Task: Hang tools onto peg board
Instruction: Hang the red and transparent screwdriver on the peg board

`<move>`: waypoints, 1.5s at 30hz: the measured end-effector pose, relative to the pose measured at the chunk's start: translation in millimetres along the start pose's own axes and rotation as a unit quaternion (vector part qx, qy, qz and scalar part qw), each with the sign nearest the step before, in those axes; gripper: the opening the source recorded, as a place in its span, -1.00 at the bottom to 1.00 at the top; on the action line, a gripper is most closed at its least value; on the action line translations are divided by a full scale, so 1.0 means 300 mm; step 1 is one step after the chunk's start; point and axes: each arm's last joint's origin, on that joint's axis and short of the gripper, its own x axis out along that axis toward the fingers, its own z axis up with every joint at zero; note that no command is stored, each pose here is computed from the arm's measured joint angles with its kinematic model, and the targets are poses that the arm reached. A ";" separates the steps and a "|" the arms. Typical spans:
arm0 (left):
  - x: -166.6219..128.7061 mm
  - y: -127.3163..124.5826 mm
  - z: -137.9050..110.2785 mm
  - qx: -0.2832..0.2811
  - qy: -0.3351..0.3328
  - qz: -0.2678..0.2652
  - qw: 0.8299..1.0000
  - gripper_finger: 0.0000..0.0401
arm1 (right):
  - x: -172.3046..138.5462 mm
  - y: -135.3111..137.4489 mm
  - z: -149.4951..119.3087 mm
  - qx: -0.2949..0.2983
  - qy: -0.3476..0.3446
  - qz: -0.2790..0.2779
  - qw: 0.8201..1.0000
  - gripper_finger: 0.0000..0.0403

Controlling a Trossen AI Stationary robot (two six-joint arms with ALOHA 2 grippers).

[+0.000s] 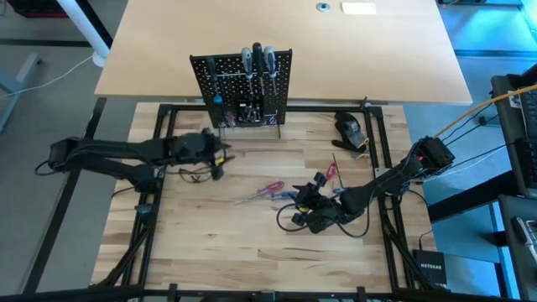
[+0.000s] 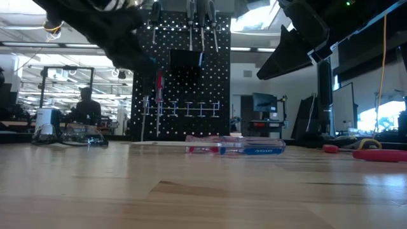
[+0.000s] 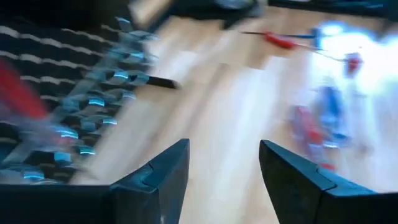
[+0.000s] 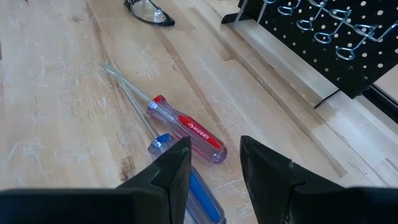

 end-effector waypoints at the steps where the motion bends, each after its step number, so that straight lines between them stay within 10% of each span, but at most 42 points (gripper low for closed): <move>1: -0.003 -0.021 -0.003 -0.002 0.002 -0.015 1.000 -0.08 | 0.000 0.000 0.000 0.000 0.000 0.000 1.000 -0.30; 17: 0.157 -0.283 -0.156 0.025 0.115 -0.102 0.988 -0.08 | 0.000 0.000 0.001 0.000 -0.001 0.000 1.000 -0.30; 45: 0.321 -0.315 -0.175 0.019 0.161 -0.105 0.981 -0.08 | 0.000 0.001 0.000 -0.008 -0.001 0.000 1.000 -0.30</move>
